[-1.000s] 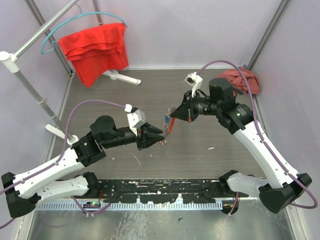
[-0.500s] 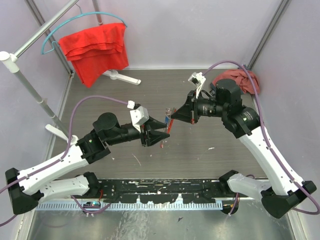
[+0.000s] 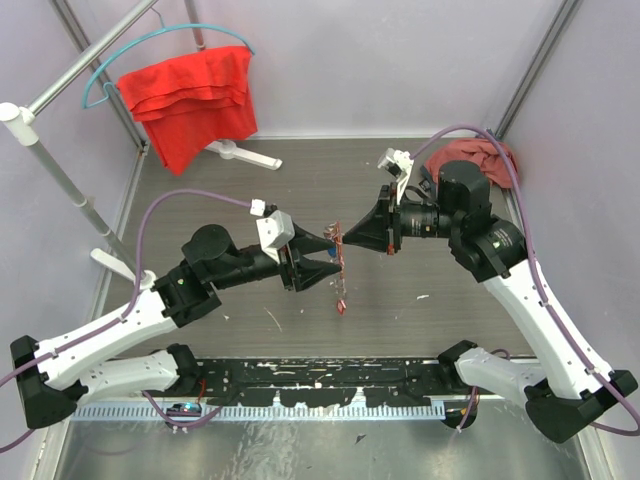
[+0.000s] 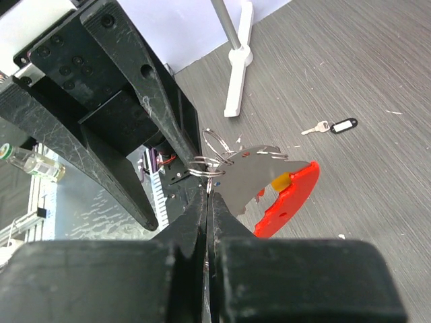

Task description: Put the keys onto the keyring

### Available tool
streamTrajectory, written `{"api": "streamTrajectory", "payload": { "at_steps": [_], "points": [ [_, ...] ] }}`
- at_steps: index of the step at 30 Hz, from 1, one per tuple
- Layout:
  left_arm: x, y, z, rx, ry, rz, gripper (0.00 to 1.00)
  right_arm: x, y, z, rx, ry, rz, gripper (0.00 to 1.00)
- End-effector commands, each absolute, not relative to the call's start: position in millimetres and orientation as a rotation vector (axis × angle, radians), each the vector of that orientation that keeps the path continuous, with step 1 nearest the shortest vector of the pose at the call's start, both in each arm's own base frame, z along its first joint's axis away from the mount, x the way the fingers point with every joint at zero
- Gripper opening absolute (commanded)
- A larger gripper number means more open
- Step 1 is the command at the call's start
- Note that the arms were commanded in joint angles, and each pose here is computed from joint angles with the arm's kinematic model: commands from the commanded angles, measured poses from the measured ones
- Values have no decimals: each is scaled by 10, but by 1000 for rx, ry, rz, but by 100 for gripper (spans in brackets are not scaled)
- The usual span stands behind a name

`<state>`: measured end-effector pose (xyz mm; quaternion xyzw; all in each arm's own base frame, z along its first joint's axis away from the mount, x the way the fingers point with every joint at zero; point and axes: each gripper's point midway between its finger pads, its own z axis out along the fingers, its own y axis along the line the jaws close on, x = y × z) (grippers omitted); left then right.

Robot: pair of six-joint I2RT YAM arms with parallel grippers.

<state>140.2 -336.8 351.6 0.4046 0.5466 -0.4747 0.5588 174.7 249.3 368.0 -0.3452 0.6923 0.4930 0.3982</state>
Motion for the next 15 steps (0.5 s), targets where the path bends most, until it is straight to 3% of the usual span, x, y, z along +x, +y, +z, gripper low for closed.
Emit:
{"api": "streamTrajectory", "payload": {
  "at_steps": [1, 15],
  "points": [
    [1369, -3329, 3910, 916, 1169, -1130, 54, 1647, 2503, 3928, -949, 1594, 1255, 1],
    [1362, -3329, 3933, 914, 1162, -1136, 56, 1526, 2487, 3942, -1014, 1534, 1267, 1]
  ]
}}
